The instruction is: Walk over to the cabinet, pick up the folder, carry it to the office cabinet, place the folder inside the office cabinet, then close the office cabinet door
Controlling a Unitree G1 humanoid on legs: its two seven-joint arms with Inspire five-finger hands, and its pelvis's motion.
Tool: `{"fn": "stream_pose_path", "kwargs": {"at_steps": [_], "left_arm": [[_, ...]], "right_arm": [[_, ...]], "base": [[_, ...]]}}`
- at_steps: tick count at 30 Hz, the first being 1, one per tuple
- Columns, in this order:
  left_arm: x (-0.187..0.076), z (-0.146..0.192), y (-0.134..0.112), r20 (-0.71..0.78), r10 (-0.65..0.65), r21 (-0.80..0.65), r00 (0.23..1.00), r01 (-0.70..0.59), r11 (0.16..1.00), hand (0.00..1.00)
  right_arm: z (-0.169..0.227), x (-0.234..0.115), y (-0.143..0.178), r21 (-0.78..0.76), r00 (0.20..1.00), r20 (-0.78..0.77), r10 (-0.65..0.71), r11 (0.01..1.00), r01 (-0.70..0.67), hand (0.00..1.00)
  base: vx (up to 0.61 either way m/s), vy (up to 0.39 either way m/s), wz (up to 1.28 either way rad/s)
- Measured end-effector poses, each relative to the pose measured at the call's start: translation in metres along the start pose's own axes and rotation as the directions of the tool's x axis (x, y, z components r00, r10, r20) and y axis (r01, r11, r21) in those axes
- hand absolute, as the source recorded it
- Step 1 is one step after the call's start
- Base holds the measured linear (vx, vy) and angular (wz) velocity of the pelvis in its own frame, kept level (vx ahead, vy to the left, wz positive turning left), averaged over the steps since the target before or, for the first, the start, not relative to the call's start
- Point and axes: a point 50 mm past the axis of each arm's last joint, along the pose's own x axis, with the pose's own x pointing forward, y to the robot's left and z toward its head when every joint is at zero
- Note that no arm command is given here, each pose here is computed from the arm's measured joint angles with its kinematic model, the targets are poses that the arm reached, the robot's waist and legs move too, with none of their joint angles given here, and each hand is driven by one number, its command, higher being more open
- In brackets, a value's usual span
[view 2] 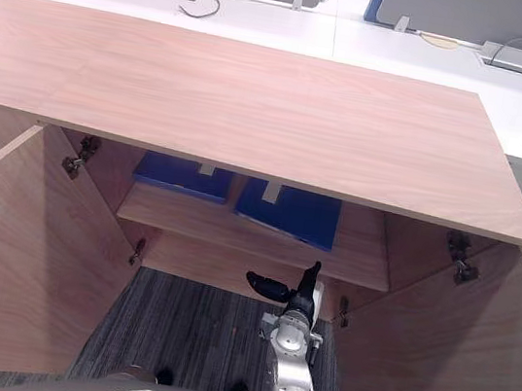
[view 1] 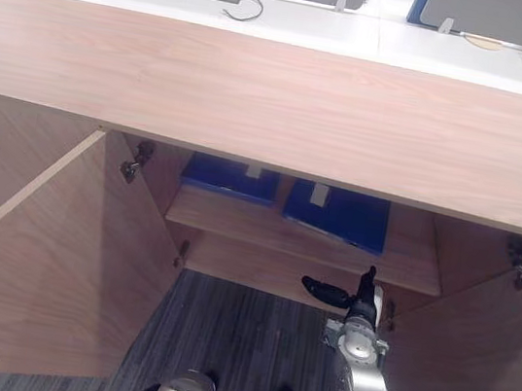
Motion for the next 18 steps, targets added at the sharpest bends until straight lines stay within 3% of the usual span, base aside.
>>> {"fn": "stream_pose_path", "kwargs": {"at_steps": [4, 10, 13, 18], "left_arm": [[0.002, 0.008, -0.001, 0.053, -0.035, 0.144, 0.998, 0.027, 0.989, 1.0], [0.003, 0.022, -0.003, 0.122, -0.065, 0.187, 0.99, 0.041, 0.981, 1.0], [0.002, 0.025, -0.008, 0.139, -0.089, 0.217, 0.986, 0.057, 0.974, 1.0], [0.0, 0.025, -0.015, 0.14, -0.117, 0.245, 0.983, 0.08, 0.966, 1.0]], "right_arm": [[0.04, 0.022, 0.005, -0.177, 0.988, 0.151, 0.045, 0.984, -0.018, 1.0], [0.104, 0.06, 0.002, -0.404, 0.955, 0.285, 0.085, 0.914, 0.039, 1.0], [0.138, 0.069, 0.001, -0.454, 0.932, 0.344, 0.11, 0.889, 0.063, 1.0], [0.155, 0.076, 0.007, -0.515, 0.933, 0.323, 0.156, 0.856, 0.035, 1.0]], "base": [[0.0, 0.132, -0.1], [-0.08, 0.095, 0.13], [-0.11, 0.069, 0.14], [-0.1, 0.042, 0.19]]}}
